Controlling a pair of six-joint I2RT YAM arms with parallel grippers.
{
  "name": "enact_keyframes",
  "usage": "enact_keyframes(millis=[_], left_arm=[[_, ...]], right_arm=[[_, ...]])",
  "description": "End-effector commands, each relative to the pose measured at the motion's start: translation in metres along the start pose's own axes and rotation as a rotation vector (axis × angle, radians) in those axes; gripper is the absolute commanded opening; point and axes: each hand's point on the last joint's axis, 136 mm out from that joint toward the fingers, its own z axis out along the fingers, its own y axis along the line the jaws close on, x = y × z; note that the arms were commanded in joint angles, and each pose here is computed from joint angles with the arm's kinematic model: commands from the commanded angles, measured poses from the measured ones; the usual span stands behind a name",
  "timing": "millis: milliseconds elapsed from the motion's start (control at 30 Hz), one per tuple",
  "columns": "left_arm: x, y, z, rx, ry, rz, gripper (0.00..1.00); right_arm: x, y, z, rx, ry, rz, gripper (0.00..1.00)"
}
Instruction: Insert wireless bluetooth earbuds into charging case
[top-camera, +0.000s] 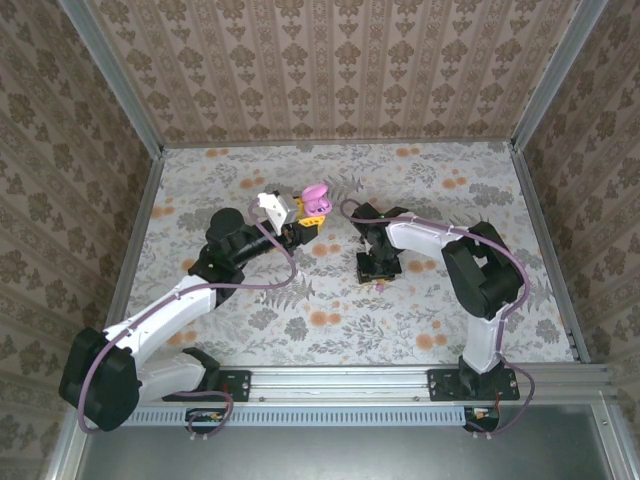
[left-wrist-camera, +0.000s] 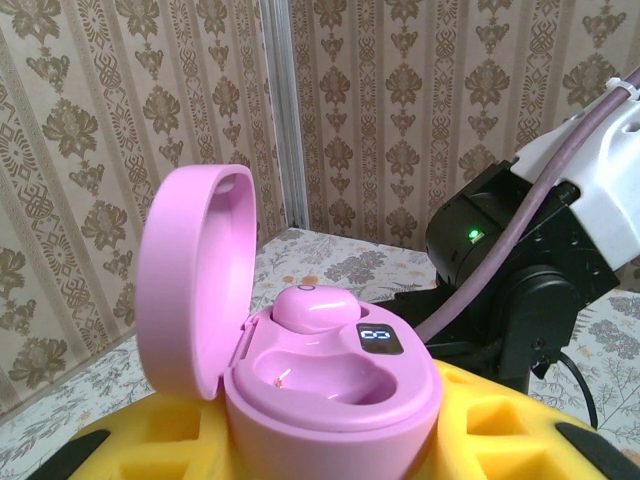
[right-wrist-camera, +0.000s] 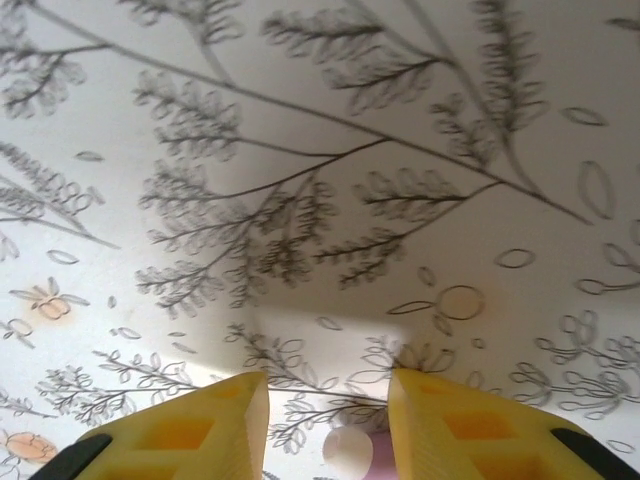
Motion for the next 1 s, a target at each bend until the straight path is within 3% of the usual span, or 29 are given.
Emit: enact_keyframes(millis=[0, 200, 333, 567, 833, 967], left_arm=[[-0.020, 0.000, 0.002, 0.013, -0.044, 0.027, 0.23], [-0.020, 0.000, 0.002, 0.012, -0.044, 0.029, 0.24], [-0.019, 0.000, 0.001, 0.010, -0.044, 0.030, 0.23], [-0.019, -0.001, 0.000, 0.011, -0.043, 0.034, 0.23], [-0.017, -0.001, 0.004, 0.027, -0.046, 0.026, 0.23], [-0.018, -0.001, 0.004, 0.028, -0.049, 0.023, 0.23]], right_arm=[[0.011, 0.018, 0.007, -0.034, 0.065, -0.092, 0.39], [0.011, 0.027, 0.001, -0.048, 0.046, -0.113, 0.39], [-0.002, 0.029, -0.028, -0.058, -0.064, -0.087, 0.41], [0.000, -0.003, -0.056, -0.095, -0.213, 0.158, 0.40], [0.030, -0.011, -0.031, -0.233, -0.121, 0.275, 0.39], [0.032, -0.012, -0.019, -0.233, -0.100, 0.305, 0.38]])
